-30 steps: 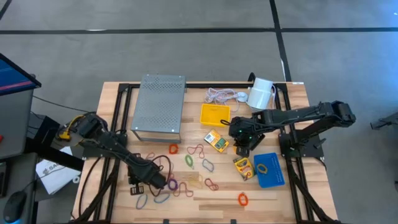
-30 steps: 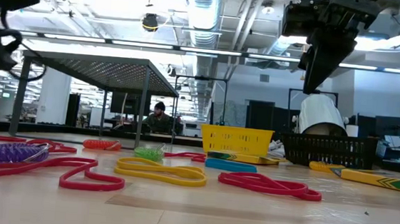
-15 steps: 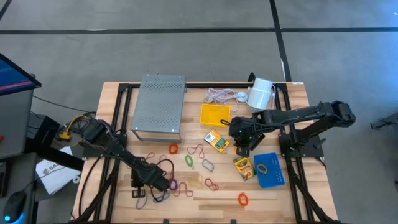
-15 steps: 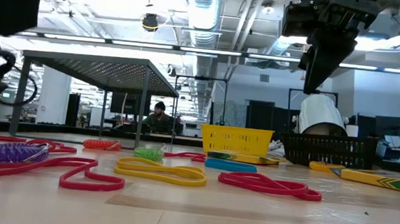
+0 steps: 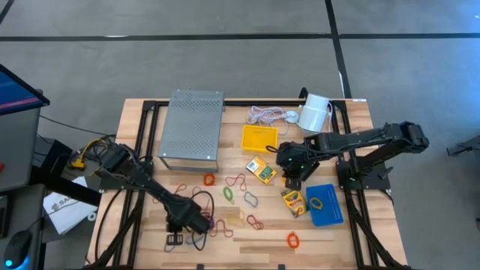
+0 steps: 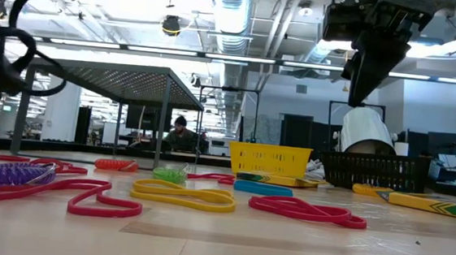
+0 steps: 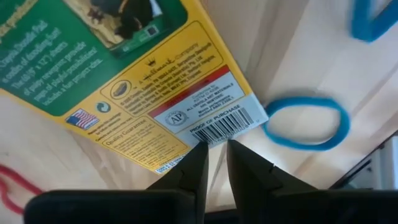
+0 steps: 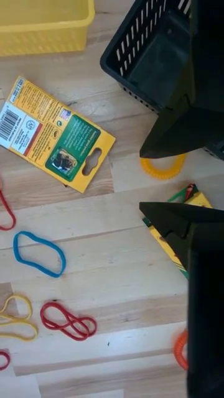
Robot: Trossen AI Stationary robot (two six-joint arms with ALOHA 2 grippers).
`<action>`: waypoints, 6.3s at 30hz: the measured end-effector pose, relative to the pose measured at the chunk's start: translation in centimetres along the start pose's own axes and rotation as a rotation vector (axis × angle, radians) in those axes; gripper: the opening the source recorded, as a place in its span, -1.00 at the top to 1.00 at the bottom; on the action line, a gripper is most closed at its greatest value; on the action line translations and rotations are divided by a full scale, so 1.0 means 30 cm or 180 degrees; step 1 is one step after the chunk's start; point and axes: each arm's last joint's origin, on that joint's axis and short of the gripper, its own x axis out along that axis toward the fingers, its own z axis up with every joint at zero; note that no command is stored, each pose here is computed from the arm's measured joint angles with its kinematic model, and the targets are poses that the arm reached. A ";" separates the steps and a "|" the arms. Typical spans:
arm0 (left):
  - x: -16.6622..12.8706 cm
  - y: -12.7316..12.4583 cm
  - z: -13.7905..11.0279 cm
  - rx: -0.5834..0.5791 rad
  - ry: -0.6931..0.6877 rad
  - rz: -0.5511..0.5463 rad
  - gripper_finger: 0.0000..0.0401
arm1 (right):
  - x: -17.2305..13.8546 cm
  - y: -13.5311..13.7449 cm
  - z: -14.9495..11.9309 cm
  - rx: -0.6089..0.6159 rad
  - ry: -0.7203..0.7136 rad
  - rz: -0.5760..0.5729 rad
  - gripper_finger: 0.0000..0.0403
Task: Pick & Place Office Desk Supplies
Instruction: Put the crayon box into the yellow bin
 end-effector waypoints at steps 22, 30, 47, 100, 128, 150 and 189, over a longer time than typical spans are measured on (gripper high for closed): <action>-0.186 0.039 -0.061 -0.0352 -0.0940 -0.0111 0.71 | -0.027 0.098 0.113 -0.0031 -0.1035 0.1201 0.39; -0.143 0.051 -0.055 -0.0297 -0.1300 -0.0036 0.71 | -0.034 0.088 0.126 0.0076 -0.1140 0.1229 0.39; -0.084 0.100 -0.033 -0.0392 -0.1180 -0.0002 0.71 | -0.032 0.095 0.121 0.0060 -0.1103 0.1232 0.39; -0.163 0.225 0.087 0.1704 -0.1512 0.0769 0.50 | -0.025 0.091 0.107 -0.0051 -0.0975 0.1146 0.39; -0.160 0.198 0.086 0.1948 -0.1583 0.0849 0.50 | -0.025 0.091 0.107 -0.0077 -0.0983 0.1145 0.39; -0.156 0.193 0.081 0.2121 -0.1540 0.0910 0.50 | -0.025 0.091 0.107 -0.0076 -0.0983 0.1145 0.39; -0.083 0.192 0.100 0.2412 -0.1318 0.0936 0.83 | -0.026 0.097 0.108 -0.0104 -0.1002 0.1161 0.39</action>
